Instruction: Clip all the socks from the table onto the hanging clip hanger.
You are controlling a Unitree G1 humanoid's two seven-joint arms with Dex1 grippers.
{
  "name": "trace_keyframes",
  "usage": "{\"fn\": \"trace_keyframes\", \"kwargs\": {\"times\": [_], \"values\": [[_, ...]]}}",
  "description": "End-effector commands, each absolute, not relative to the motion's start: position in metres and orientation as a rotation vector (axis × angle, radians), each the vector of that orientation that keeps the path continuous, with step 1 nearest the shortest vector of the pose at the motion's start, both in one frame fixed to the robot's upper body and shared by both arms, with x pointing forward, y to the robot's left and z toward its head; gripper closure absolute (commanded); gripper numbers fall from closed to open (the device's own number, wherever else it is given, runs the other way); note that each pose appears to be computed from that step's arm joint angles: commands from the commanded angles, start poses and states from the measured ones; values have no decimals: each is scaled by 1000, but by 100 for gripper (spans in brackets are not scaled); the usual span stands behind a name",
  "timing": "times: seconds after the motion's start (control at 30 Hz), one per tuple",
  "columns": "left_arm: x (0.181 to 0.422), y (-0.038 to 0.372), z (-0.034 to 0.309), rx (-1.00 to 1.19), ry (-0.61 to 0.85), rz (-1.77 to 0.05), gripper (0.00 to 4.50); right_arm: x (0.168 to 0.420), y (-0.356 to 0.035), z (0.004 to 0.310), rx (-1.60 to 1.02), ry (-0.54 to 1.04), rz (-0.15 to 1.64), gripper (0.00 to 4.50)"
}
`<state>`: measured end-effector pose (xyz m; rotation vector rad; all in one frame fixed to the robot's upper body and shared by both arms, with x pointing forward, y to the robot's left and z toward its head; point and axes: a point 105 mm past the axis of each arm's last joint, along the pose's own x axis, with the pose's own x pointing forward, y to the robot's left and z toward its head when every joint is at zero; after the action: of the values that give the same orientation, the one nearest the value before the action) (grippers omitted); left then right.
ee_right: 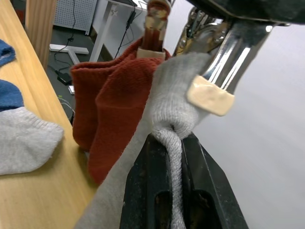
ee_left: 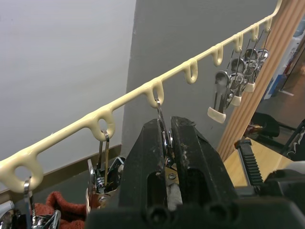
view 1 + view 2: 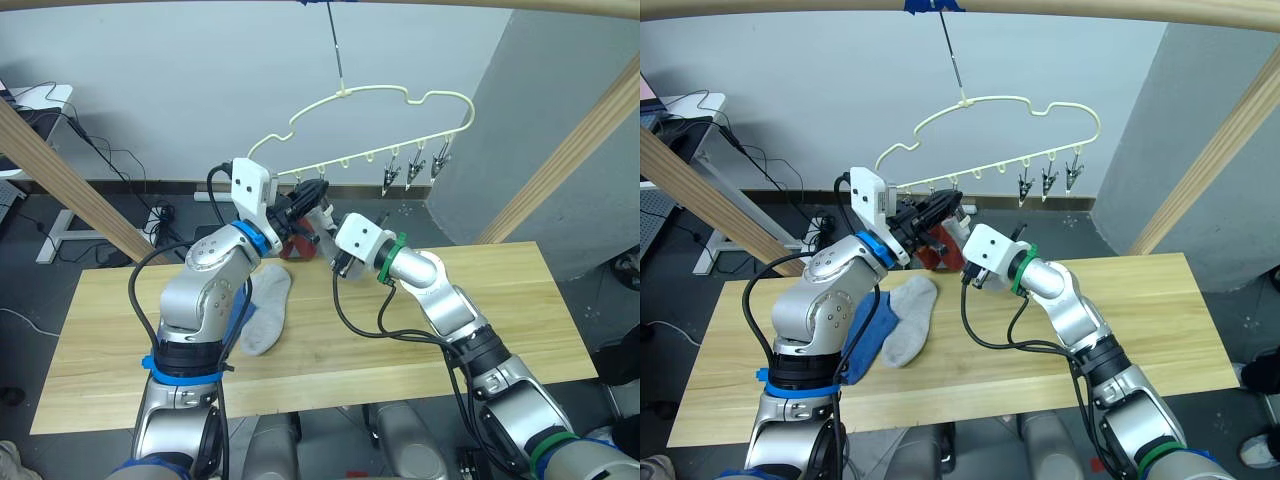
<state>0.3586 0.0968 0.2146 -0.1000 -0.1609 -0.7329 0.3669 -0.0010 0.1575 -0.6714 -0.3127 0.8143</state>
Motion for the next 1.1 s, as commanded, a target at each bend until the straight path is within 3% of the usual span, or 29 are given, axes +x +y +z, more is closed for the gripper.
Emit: {"fn": "trace_keyframes", "kwargs": {"times": [0.03, 0.17, 0.23, 0.33, 0.57, 0.7, 0.87, 0.97, 1.1], "values": [[355, 98, 220, -102, -182, -732, 418, 365, 4, 176, -639, -388, 817, 449], [353, 97, 216, -87, -164, -755, 301, 361, 8, 175, -622, -392, 846, 450], [351, 97, 215, -84, -162, -758, 301, 359, 10, 174, -605, -385, 866, 450], [350, 98, 214, -71, -160, -754, 298, 357, 11, 171, -579, -365, 893, 373], [345, 103, 209, -52, -155, -741, 298, 353, 12, 162, -613, -315, 935, 132], [343, 112, 206, -16, -148, -727, 298, 342, 2, 150, -676, -252, 983, 132], [329, 117, 200, 154, -146, -818, 298, 324, -28, 156, -689, -189, 993, 132], [313, 117, 198, 252, -139, -935, 298, 314, -60, 170, -659, -168, 898, 132], [306, 115, 206, 304, -153, -1018, 298, 314, -74, 196, -546, -192, 781, 132]]}}
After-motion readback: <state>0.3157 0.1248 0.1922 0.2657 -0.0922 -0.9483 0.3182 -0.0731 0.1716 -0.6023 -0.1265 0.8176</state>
